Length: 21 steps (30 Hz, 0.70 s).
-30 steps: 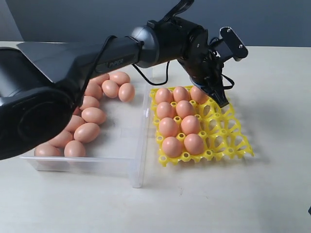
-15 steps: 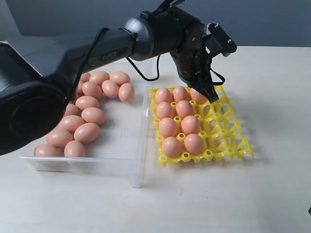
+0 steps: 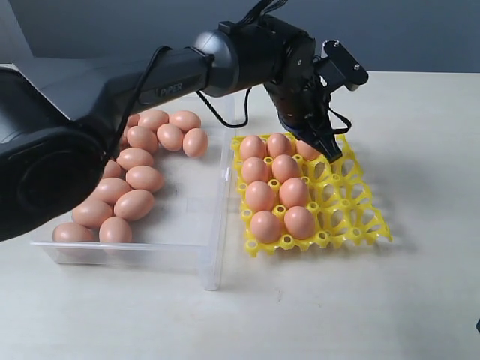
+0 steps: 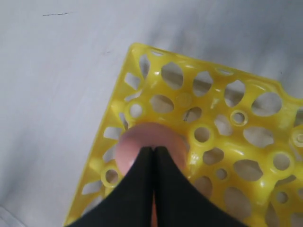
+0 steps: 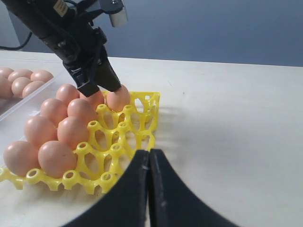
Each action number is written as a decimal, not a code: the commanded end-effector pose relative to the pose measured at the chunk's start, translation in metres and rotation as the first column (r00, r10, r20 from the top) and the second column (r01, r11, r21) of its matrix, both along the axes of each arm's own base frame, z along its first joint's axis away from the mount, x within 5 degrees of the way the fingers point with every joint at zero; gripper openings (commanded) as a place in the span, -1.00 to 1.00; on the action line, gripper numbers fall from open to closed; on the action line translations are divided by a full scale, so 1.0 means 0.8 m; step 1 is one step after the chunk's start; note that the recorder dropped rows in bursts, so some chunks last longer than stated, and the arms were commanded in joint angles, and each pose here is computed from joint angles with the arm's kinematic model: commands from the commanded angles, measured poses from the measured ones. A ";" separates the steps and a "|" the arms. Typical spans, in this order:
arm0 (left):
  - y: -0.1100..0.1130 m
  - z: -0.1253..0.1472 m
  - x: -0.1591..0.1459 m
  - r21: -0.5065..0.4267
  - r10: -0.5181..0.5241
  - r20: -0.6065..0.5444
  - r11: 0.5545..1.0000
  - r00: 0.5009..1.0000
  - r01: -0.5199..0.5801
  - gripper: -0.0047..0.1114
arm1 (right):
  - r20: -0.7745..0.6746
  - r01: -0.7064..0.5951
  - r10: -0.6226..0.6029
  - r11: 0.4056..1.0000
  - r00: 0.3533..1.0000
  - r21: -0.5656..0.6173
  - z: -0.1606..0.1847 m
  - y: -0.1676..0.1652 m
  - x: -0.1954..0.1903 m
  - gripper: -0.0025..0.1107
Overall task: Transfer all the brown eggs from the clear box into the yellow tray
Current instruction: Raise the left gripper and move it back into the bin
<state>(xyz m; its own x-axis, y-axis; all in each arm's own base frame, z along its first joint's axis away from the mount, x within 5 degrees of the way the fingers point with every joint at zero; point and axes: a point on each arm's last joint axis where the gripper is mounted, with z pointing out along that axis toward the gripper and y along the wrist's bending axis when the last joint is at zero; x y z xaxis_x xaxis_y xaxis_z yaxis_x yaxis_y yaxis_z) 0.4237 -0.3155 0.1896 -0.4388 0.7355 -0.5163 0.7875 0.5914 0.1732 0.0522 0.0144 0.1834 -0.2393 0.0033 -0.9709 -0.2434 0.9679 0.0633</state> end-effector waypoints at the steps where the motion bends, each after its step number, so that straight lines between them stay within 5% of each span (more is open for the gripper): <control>1: 0.004 0.049 -0.008 -0.048 0.001 0.047 0.999 0.999 0.002 -0.91 | 0.016 -0.001 0.001 1.000 1.000 0.001 0.003 0.000 0.000 -0.93; 5: 0.022 0.072 -0.008 -0.035 0.019 0.046 0.999 0.999 -0.017 -0.91 | 0.016 -0.001 0.001 1.000 1.000 0.001 0.003 0.000 0.000 -0.93; 12: 0.076 0.060 0.006 0.024 0.130 -0.069 0.991 0.989 -0.129 -0.91 | 0.016 -0.001 0.001 1.000 1.000 0.001 0.003 0.000 0.000 -0.93; 21: 0.182 0.066 0.014 0.056 0.279 -0.111 0.960 0.954 -0.274 -0.91 | 0.016 -0.001 0.001 1.000 1.000 0.001 0.003 0.000 0.000 -0.93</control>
